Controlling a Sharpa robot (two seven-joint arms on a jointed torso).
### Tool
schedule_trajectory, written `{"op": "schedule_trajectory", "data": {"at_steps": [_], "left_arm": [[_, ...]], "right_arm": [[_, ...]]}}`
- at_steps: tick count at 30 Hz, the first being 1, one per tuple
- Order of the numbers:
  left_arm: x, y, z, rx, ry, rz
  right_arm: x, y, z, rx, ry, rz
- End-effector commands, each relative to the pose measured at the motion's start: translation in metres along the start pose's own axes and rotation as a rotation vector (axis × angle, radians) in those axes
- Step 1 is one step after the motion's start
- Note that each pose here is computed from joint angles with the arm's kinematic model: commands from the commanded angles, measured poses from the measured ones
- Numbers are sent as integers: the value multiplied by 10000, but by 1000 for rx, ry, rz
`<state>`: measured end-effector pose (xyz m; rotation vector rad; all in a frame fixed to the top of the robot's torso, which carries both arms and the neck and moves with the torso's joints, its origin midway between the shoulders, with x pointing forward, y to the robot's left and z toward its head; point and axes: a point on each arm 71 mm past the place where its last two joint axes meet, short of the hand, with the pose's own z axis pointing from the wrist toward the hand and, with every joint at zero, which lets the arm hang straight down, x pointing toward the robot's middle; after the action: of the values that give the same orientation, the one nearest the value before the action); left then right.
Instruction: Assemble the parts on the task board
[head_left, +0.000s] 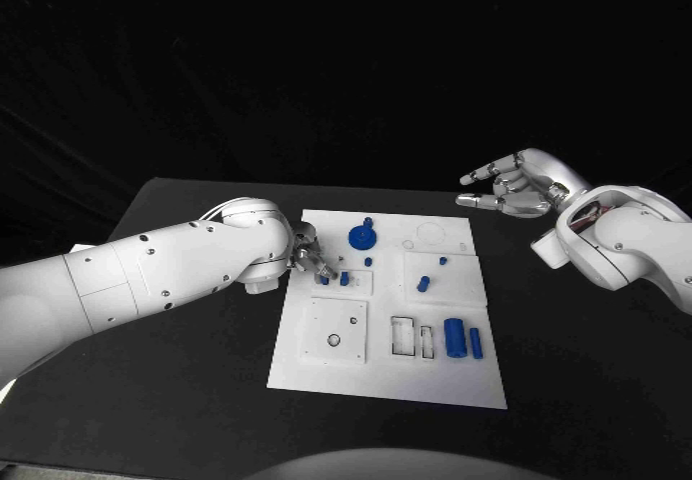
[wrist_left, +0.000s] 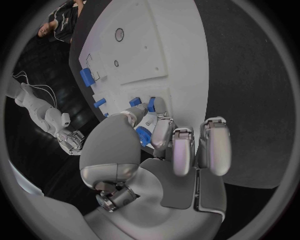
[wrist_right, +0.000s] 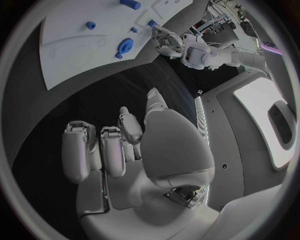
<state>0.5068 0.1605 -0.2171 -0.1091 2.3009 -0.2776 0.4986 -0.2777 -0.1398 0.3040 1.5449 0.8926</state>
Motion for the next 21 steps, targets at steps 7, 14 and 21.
{"op": "schedule_trajectory", "data": {"at_steps": [7, 14, 21], "left_arm": [[38, 45, 18, -18, 18, 2], [13, 65, 7, -14, -14, -31], [-40, 105, -24, 4, -82, -153]], "right_arm": [[7, 5, -4, -7, 10, -2], [3, 6, -3, -9, 6, -2], [1, 2, -2, -9, 5, -3]]}}
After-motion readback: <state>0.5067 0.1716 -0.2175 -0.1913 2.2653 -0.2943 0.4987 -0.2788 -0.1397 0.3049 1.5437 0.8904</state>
